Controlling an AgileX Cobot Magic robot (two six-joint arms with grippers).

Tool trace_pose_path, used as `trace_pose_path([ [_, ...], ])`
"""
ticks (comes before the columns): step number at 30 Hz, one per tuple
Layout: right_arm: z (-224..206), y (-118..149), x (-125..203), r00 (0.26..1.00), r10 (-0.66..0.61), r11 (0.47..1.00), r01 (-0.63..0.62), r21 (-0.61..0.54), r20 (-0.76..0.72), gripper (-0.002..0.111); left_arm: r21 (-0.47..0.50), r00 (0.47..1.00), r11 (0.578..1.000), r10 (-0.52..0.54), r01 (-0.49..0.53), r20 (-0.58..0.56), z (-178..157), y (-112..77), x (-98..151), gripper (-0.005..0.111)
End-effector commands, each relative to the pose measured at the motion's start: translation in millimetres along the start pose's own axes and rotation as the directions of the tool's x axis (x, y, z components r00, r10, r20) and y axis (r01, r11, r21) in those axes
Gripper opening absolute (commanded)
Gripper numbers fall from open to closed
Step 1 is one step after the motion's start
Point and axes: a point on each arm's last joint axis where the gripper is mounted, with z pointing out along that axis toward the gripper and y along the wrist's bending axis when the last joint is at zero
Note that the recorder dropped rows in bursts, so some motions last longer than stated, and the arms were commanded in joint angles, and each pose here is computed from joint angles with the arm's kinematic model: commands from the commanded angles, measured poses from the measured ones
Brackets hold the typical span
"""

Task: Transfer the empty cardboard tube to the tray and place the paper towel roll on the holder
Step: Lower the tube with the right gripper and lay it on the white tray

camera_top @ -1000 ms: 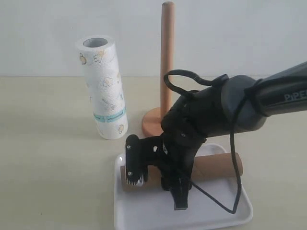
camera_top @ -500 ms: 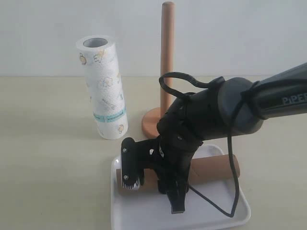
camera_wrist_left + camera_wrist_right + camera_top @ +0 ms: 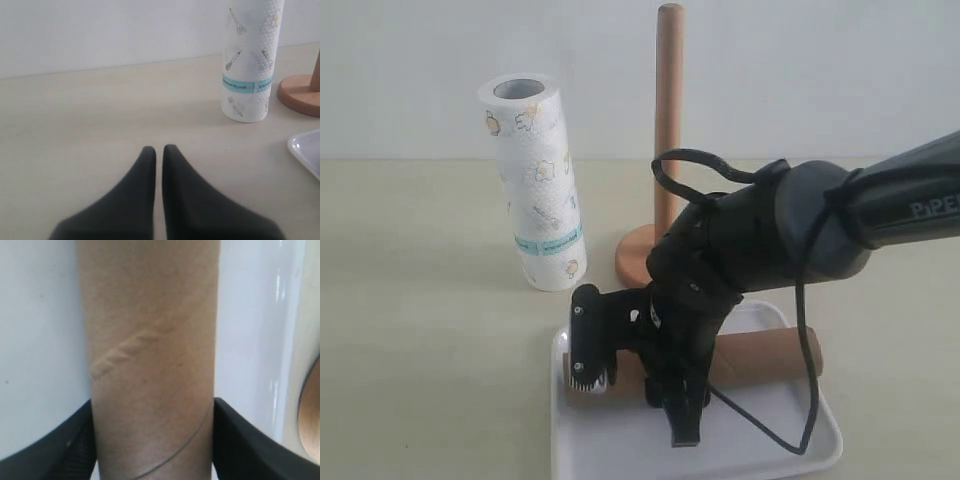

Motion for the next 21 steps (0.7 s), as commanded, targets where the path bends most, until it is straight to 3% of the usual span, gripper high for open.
trace_pose_path([
  [1, -16.2, -4.3, -1.3, 0.999, 0.026, 0.999, -0.027, 0.034, 0.036, 0.059, 0.001, 1.000, 1.000, -0.005, 0.005, -0.001, 0.0, -0.2, 1.0, 0.004],
  [6, -19.5, -5.3, -1.5, 0.998, 0.042, 0.998, -0.044, 0.042, 0.044, 0.071, 0.001, 1.000, 1.000, -0.005, 0.005, -0.001, 0.0, -0.2, 1.0, 0.004],
  [21, -34.1, -11.8, -0.8, 0.999, 0.006, 0.995, -0.011, 0.102, 0.052, 0.070, 0.001, 1.000, 1.000, -0.005, 0.005, -0.001, 0.0, -0.2, 1.0, 0.004],
])
